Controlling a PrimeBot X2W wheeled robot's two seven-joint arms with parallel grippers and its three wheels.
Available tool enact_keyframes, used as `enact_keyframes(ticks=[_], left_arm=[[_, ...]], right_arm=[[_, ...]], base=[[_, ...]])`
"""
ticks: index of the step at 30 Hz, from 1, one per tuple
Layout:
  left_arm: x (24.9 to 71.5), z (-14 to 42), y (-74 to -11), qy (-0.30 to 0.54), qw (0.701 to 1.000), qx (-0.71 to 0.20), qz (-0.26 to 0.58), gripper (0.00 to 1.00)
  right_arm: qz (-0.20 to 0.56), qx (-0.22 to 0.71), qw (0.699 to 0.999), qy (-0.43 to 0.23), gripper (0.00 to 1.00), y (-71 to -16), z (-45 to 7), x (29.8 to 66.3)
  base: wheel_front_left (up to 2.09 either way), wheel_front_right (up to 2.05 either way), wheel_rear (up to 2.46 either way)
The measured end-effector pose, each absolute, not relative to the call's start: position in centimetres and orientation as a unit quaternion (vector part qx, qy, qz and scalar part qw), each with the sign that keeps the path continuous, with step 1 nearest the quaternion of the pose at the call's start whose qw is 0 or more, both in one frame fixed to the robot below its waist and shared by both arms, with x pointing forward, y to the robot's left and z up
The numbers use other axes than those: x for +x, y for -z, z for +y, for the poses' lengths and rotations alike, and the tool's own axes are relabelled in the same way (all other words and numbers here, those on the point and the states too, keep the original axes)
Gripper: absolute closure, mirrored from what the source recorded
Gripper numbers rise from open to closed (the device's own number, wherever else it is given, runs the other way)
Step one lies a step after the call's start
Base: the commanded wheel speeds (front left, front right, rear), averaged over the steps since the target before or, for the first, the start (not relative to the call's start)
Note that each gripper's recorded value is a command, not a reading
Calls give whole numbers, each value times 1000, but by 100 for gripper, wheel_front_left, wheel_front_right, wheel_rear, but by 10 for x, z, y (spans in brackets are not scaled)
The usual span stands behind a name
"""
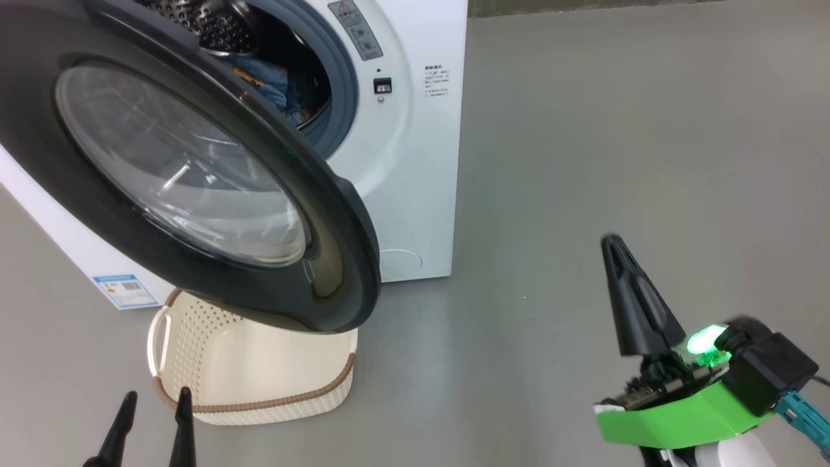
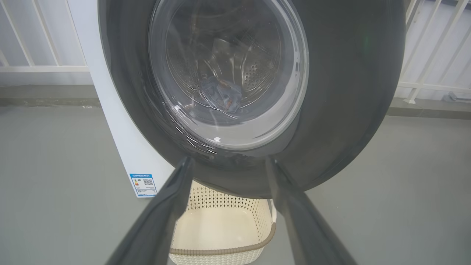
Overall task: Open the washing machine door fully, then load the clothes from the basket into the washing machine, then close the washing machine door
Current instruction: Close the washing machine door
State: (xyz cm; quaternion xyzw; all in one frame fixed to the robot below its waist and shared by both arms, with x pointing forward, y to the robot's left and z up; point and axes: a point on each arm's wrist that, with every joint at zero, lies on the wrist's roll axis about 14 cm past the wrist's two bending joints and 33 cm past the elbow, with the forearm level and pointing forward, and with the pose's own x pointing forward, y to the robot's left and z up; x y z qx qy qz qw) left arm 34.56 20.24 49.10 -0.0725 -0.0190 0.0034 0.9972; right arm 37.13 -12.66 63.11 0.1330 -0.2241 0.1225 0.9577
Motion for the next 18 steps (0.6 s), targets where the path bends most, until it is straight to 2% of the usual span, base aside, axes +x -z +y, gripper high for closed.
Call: enact_keyframes(ticks=[6, 7, 8, 9, 11, 13, 17, 18], left_arm=[[346, 202, -488, -7, 997, -79, -15, 0], [347, 202, -488, -8, 997, -82, -14, 0], [347, 202, -488, -8, 997, -82, -14, 0], [348, 201, -488, -7, 996, -83, -15, 0], [349, 201, -489, -8, 996, -84, -17, 0], [348, 202, -489, -11, 996, -89, -17, 0], [346, 203, -487, -14, 996, -90, -15, 0], [346, 203, -487, -15, 996, -92, -14, 0]], right_arm=[[-297, 140, 918, -222, 100, -686, -70, 357], [-304, 140, 905, -262, 100, -693, -47, 350], [-304, 140, 905, -262, 100, -693, -47, 350], [-301, 139, 897, -292, 100, -693, -28, 345], [-296, 139, 893, -308, 100, -691, -19, 343], [-271, 133, 880, -366, 100, -677, 13, 333], [-228, 138, 868, -418, 100, -656, 42, 325], [-195, 135, 866, -439, 100, -636, 55, 323]], base=[[0, 0, 0], [0, 0, 0], [0, 0, 0], [0, 0, 0], [0, 0, 0], [0, 0, 0], [0, 0, 0], [0, 0, 0]])
